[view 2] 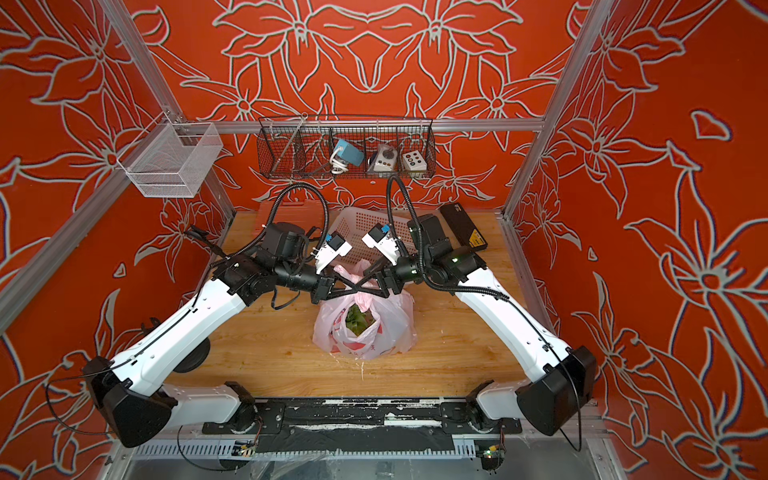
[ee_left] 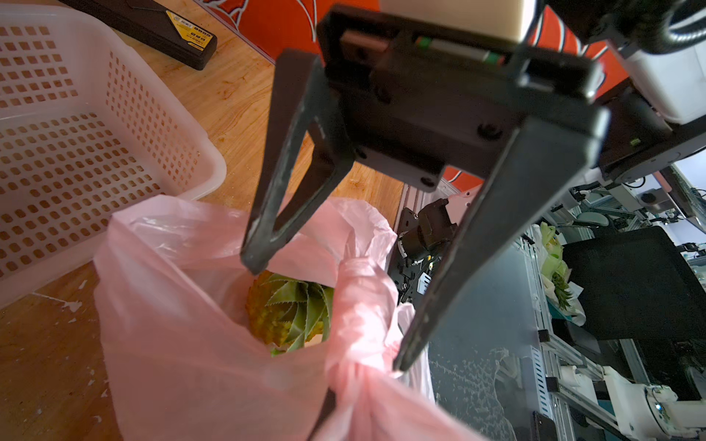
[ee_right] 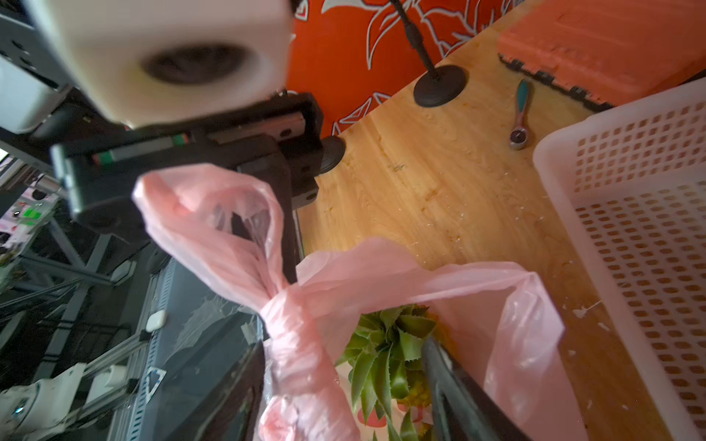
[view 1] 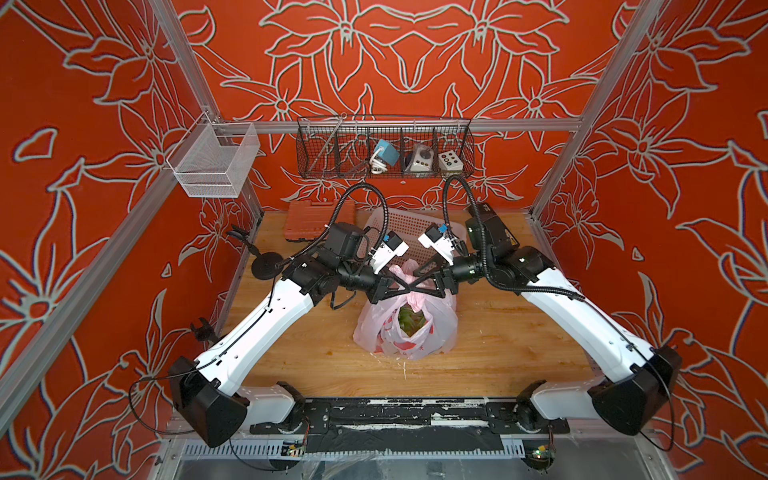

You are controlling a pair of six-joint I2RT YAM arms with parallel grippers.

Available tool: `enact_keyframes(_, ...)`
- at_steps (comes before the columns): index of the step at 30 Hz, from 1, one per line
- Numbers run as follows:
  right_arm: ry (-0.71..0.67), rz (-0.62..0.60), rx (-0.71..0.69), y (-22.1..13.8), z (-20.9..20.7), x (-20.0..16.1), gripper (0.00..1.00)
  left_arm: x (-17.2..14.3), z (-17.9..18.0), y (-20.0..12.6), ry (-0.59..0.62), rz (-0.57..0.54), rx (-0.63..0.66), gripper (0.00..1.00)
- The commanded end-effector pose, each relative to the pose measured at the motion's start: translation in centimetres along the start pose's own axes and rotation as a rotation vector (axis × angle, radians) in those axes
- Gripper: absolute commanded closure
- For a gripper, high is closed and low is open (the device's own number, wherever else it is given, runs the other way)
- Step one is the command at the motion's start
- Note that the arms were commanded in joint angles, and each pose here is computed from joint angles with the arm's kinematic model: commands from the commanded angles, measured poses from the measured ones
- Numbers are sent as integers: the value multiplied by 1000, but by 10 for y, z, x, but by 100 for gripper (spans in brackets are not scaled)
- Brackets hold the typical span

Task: Place the pineapple into a plastic bag & tie a knot
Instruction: Cross the plastic bag at the center of the board.

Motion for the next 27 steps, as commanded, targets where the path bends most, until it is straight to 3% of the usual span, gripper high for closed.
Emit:
enact_keyframes(1,-17,20,116,0,17,-8,33,4,-7,-4,29,-17,-31,100)
enact_keyframes(15,26,37,144,-3,22,-31,54,3,-5,-2,25,0,-29,100)
enact_keyframes(27,51,132,63,14,12,-53,64,6,-4,-2,21,0,-34,100)
Point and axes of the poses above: each gripper's point midway between its finger pads, its own y axis out along the fingers, its own z axis along the line the jaws close on, x = y × z, the point moved 1 cm from there along -y, back along the fingers, and after that the axes turned 13 degrees about y, right-handed, at the moved point
